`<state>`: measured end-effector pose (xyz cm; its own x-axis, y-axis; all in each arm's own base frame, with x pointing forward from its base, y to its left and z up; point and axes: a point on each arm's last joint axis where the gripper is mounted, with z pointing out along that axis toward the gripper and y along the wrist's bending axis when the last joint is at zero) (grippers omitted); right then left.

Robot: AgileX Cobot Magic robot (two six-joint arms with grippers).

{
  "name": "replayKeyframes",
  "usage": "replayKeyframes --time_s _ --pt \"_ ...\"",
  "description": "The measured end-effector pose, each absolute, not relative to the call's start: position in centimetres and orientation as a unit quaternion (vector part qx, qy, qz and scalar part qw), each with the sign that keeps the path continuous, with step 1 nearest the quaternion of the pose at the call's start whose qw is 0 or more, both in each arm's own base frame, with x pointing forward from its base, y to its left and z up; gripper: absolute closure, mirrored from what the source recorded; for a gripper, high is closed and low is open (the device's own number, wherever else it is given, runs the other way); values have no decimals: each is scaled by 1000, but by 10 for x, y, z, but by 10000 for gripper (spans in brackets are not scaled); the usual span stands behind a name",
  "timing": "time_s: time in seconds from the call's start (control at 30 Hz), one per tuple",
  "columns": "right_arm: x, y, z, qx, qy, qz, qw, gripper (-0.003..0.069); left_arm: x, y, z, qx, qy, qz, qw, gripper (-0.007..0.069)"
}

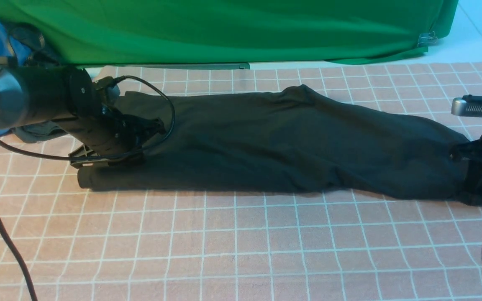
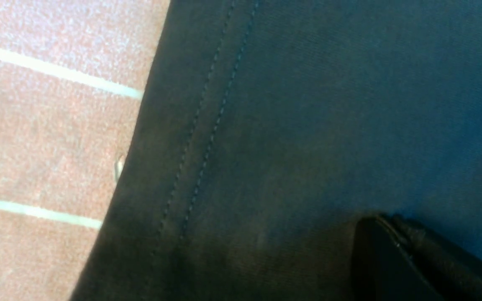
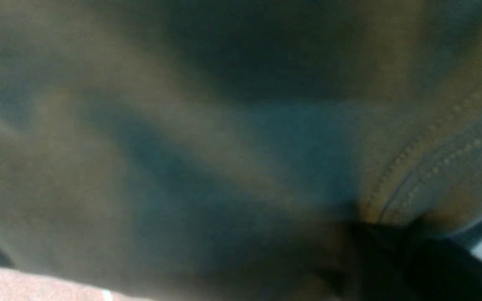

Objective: Fold a long-sleeved shirt over a pink coffee tablecloth.
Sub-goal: 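Pull the folded dark garment lengthwise by its ends to straighten it flat on the table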

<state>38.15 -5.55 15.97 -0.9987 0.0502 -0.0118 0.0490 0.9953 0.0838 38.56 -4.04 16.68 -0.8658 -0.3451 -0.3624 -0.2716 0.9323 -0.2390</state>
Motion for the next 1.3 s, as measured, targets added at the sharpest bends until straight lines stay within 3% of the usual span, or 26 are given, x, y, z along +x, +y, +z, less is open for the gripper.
replayKeyframes --time_s 0.1,0.37,0.53,0.67,0.83,0.97,1.07,1.13,1.3 --pt "383 -57 164 14 999 37 7 599 386 -40 167 -161 961 -91 205 612" --pt "385 -71 183 -26 1000 -14 -7 602 386 -41 166 -168 960 -97 203 612" --pt "387 -72 184 -32 999 -22 -1 599 386 -41 166 -163 961 -96 203 612" --pt "388 -74 184 -35 999 -32 4 560 386 -41 166 -156 962 -95 203 612" --pt "390 -82 190 -42 997 -68 5 401 382 -41 175 -152 963 -95 199 612" --pt "401 -81 220 11 996 -73 51 410 375 -42 207 -157 953 -113 233 612" --pt "411 -68 245 22 993 -52 99 486 371 -45 224 -167 944 -135 251 612" --pt "424 -36 269 -9 985 11 172 594 369 -50 231 -163 941 -151 256 612" --pt "448 45 271 -114 949 130 262 624 368 -77 211 -130 955 -158 216 612"
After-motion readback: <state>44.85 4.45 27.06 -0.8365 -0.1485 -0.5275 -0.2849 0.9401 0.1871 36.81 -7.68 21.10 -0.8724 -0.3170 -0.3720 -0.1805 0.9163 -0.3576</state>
